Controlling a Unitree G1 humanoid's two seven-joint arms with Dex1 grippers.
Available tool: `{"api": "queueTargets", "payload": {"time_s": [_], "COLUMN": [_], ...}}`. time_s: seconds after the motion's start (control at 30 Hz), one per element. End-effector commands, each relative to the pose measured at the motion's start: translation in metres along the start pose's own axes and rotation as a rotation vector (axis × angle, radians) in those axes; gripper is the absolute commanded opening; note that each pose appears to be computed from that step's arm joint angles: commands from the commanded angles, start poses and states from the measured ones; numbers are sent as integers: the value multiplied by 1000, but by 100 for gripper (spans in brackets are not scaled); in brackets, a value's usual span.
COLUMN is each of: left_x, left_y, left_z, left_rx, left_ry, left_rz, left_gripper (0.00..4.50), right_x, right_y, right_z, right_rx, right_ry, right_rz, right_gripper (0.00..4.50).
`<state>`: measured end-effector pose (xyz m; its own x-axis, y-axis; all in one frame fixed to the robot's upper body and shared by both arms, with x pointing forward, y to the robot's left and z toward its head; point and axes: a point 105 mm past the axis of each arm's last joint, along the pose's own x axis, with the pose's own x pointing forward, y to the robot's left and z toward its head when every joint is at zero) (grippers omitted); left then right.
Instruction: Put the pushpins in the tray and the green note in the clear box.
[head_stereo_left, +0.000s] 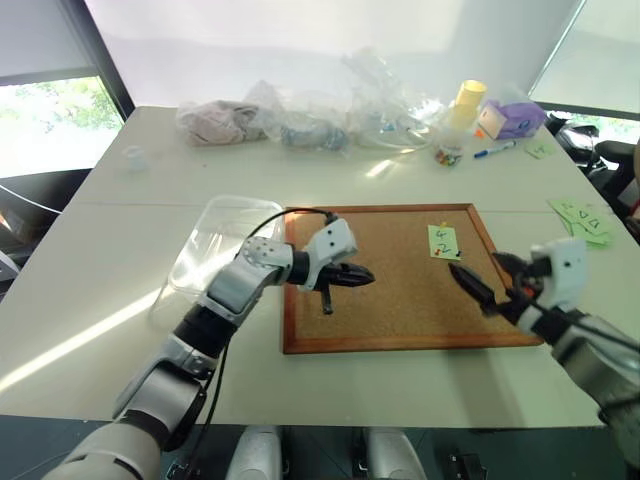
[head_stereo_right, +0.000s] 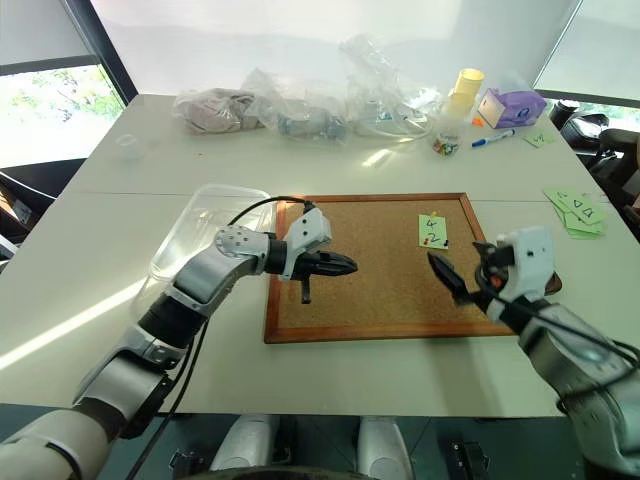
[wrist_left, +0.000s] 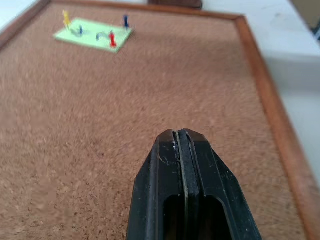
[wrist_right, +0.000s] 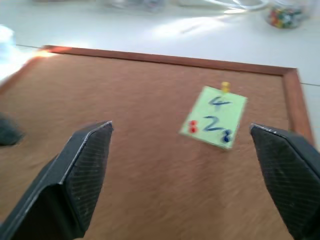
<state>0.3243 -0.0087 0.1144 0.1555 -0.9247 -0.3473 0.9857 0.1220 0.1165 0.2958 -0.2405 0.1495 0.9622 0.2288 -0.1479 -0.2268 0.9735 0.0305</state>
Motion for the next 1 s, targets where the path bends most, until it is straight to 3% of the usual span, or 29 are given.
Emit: {"api": "queueTargets", "payload": {"time_s": [0.03, 0.3, 0.8, 0.9, 1.0], "left_x": [5, 8, 7, 7, 7], "left_y": [3, 2, -1, -2, -3], "left_z": [3, -20, -27, -28, -29], "left_rx": [67, 75, 50, 52, 52], "left_ry": [15, 119, 137, 139, 143], "left_rz": [12, 6, 4, 4, 3], "left_gripper": [6, 6, 6, 0, 0], "right_x": [29, 78, 108, 112, 114], "right_y": [-8, -20, -33, -34, -33], "right_z": [6, 6, -7, -7, -7], "right_rx": [2, 13, 25, 40, 44], "right_ry": [-32, -24, 46, 39, 38], "right_rz": [-31, -47, -76, -77, -73], "right_gripper": [450, 450, 450, 369, 215]}}
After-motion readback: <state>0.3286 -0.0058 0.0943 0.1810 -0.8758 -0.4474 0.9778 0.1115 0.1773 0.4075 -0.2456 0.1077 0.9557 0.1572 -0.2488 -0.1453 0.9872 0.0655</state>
